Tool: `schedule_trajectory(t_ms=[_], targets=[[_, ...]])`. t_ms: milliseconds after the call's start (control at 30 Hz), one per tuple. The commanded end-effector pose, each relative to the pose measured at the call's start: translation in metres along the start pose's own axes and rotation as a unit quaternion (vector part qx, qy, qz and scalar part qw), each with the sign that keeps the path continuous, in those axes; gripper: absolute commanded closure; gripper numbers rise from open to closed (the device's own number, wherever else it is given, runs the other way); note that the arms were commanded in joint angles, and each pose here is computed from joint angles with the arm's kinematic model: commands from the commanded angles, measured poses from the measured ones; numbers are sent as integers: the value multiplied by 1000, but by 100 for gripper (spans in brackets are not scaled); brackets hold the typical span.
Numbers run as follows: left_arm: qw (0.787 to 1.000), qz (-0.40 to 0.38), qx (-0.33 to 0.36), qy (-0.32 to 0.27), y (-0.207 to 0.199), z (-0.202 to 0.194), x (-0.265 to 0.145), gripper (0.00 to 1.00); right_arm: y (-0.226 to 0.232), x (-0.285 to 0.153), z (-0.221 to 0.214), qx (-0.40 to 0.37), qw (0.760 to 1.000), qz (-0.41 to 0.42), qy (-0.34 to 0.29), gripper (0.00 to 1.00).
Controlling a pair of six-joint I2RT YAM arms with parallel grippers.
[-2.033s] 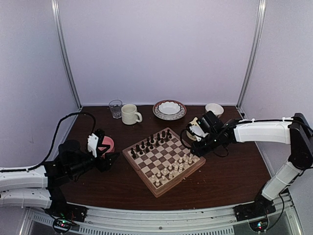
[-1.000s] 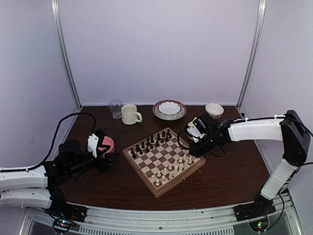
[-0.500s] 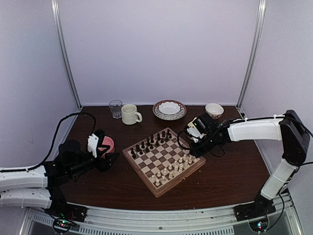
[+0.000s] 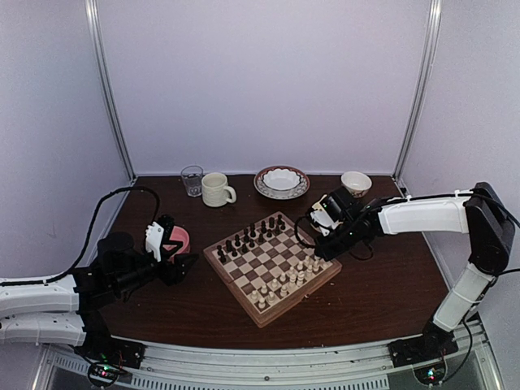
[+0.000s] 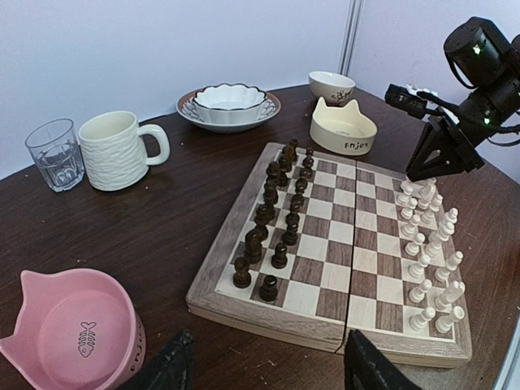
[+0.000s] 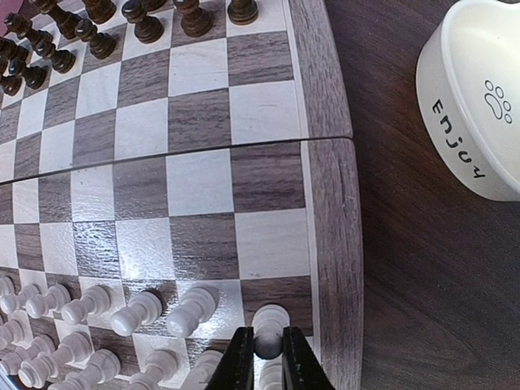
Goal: Set up the chess pieces on the board
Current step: Adjust the pawn at h2, then reset both arms
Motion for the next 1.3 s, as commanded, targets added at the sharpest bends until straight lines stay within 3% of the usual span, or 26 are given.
schedule_trajectory(t_ms=[0, 533, 567, 667, 833, 1100, 1167, 1267], targets=[[999, -2, -4, -32, -3, 23, -2, 37, -6, -1, 15, 6, 1000, -13, -22, 86], [999, -2, -4, -33, -3, 23, -2, 37, -5, 4, 15, 3, 1000, -13, -17, 81], [999, -2, -4, -32, -3, 23, -2, 37, -5, 4, 15, 3, 1000, -13, -16, 79], [999, -2, -4, -32, -3, 23, -2, 37, -6, 1, 17, 3, 1000, -15, -22, 60], [999, -1, -4, -33, -3, 24, -2, 37, -9, -14, 24, 5, 999, -26, -44, 57], [997, 71, -31, -7, 18, 26, -8, 37, -14, -58, 45, 9, 989, -40, -139, 49], [990, 129, -51, 11, 34, 23, -15, 37, -22, -76, 49, 15, 982, -62, -178, 44], [981, 180, -64, 35, 48, 24, -26, 27, -41, -105, 47, 27, 964, -119, -237, 37]])
Point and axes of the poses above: each gripper's point midway between its finger pads, its own x axis out along the fingers, its own y axis along the line the jaws close on, z = x × y, the point moved 2 cm from there along -x, back along the fingers, and after that the axes turned 1 degree about -x, right-handed, at the moved point
